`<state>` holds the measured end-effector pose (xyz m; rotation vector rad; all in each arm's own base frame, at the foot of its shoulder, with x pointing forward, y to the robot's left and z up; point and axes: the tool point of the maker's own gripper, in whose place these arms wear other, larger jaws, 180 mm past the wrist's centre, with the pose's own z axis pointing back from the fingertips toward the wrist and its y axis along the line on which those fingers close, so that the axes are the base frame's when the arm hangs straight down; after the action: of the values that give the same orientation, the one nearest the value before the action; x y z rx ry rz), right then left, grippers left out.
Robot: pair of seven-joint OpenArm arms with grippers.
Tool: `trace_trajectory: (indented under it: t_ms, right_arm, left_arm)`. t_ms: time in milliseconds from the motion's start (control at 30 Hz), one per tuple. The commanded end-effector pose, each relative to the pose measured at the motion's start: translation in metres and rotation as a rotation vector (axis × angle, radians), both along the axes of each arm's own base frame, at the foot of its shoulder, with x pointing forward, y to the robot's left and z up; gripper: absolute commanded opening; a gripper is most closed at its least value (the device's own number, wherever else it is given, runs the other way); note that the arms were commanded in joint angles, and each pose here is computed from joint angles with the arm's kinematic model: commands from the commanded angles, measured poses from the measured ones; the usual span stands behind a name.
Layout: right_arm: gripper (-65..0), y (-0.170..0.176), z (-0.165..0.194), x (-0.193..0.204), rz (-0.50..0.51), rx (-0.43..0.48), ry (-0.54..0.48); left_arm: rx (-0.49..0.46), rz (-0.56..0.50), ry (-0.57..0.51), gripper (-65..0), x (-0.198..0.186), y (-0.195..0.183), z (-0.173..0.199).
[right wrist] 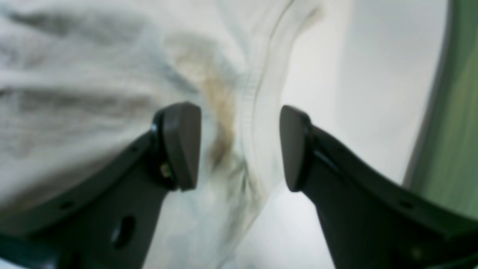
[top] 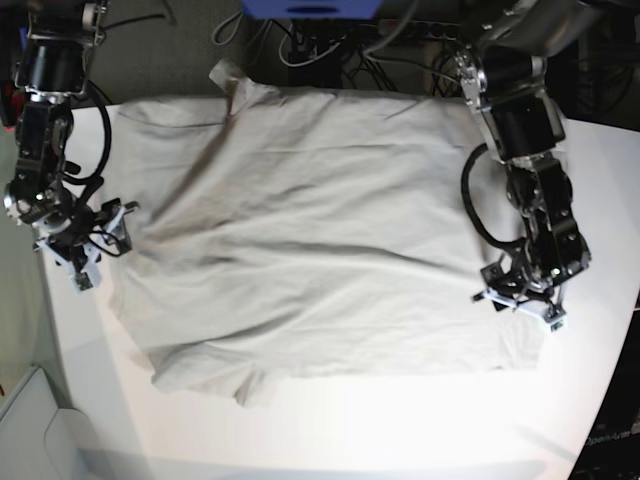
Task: Layout the t-shirt on the table in an organized manner, then fold the t-shirt properly
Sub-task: 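Grasp the shirt side edges with both grippers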
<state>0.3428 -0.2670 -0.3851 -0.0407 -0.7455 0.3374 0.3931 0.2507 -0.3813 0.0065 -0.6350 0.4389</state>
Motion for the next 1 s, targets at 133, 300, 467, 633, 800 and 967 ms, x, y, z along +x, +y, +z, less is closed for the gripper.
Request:
trace_trajectory:
  t_ms: [133, 300, 467, 633, 800, 967]
  right_arm:
    - [-31.0, 0.026, 0.018, 0.017, 0.090, -0.011, -0.062]
    - [-31.1, 0.041, 0.011, 0.016, 0.123, 0.004, -0.052]
    - [-31.1, 0.042, 0.012, 0.031, 0.113, 0.021, -0.053]
    - [-31.1, 0.027, -0.004, 0.049, 0.055, 0.060, 0.006]
    - [-31.0, 0.018, -0.012, 0.066, 0.017, 0.121, -0.014]
    - [-30.8, 0.011, -0.025, 0.082, -0.043, 0.205, -0.019]
  left_arm:
    - [0.025, 0.007, -0.016, -31.3, -0.002, 0.007, 0.003]
    - [0.026, 0.013, 0.016, -31.3, -0.009, 0.009, -0.026]
    - [0.023, 0.016, 0.040, -31.3, -0.014, 0.007, -0.057]
    - [0.014, 0.018, 0.036, -31.3, -0.003, 0.004, -0.068]
    - [0.005, 0.021, 0.013, -31.3, 0.012, 0.001, -0.069]
    - [-0.004, 0.021, -0.015, -31.3, 0.029, -0.002, -0.060]
